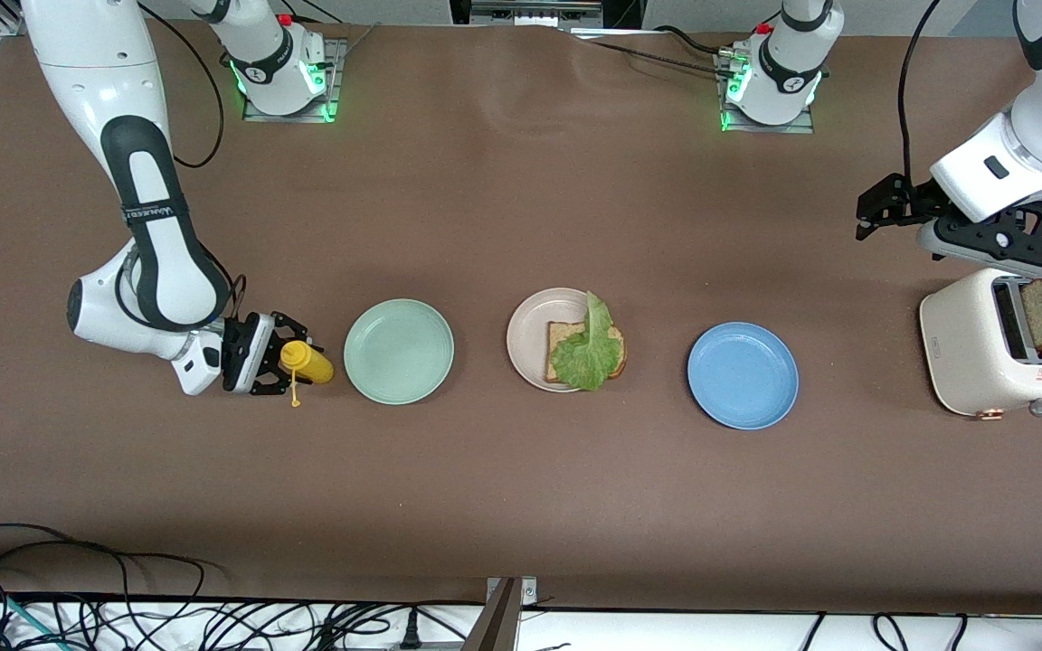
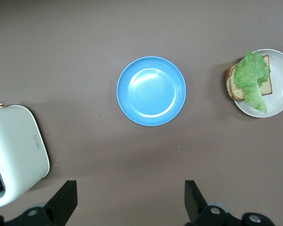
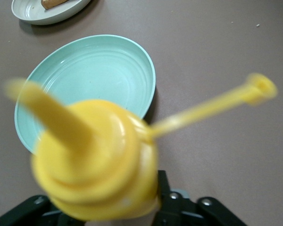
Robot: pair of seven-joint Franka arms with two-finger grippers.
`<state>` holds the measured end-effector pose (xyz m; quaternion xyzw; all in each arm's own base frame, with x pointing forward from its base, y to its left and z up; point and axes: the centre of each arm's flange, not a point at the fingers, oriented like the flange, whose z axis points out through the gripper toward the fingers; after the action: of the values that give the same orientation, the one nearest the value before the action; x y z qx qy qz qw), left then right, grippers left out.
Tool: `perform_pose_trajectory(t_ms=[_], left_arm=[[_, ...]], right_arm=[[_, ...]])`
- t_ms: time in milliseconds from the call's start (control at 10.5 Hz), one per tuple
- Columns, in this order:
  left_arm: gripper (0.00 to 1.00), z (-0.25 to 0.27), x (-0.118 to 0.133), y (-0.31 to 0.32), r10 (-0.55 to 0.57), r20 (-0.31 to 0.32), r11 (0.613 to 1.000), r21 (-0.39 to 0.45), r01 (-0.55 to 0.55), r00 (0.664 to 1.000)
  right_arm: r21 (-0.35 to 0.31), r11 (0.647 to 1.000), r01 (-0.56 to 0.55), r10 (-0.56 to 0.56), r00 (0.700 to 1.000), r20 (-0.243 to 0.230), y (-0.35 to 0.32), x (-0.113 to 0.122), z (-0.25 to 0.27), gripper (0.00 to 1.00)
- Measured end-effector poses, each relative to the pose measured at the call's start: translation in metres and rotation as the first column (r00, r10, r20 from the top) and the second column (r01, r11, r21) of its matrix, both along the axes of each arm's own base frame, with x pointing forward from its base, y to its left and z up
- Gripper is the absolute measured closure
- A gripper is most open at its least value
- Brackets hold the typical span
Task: Make sandwich on beige plate with both arms
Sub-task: 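Grasp the yellow squeeze bottle with the right gripper, then lift the bottle and carry it over the sandwich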
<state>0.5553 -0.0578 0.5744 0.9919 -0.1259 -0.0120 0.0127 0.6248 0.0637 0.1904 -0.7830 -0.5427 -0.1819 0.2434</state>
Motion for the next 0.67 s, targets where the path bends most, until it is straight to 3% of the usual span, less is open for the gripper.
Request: perform_pose_trajectory(t_ms=[191, 383, 670], left_arm=[[0.0, 0.0, 0.0, 0.0, 0.0, 0.0, 1.0, 0.0, 0.0, 1.0], [0.0, 0.0, 0.0, 0.0, 0.0, 0.0, 1.0, 0.0, 0.0, 1.0], [0.0, 0.0, 0.0, 0.0, -0.001, 0.0, 1.0, 0.0, 0.001, 1.0]], right_arm=[[0.003, 1.0, -0.008, 0.008, 1.0, 0.006, 0.007, 0.003, 0.002, 0.78], [-0.003, 1.0, 0.013, -0.013, 1.0, -0.004, 0.018, 0.01, 0.012, 0.79], [-0.087, 0.995, 0.056, -0.06, 0.997, -0.042, 0.035, 0.027, 0.044, 0.81]])
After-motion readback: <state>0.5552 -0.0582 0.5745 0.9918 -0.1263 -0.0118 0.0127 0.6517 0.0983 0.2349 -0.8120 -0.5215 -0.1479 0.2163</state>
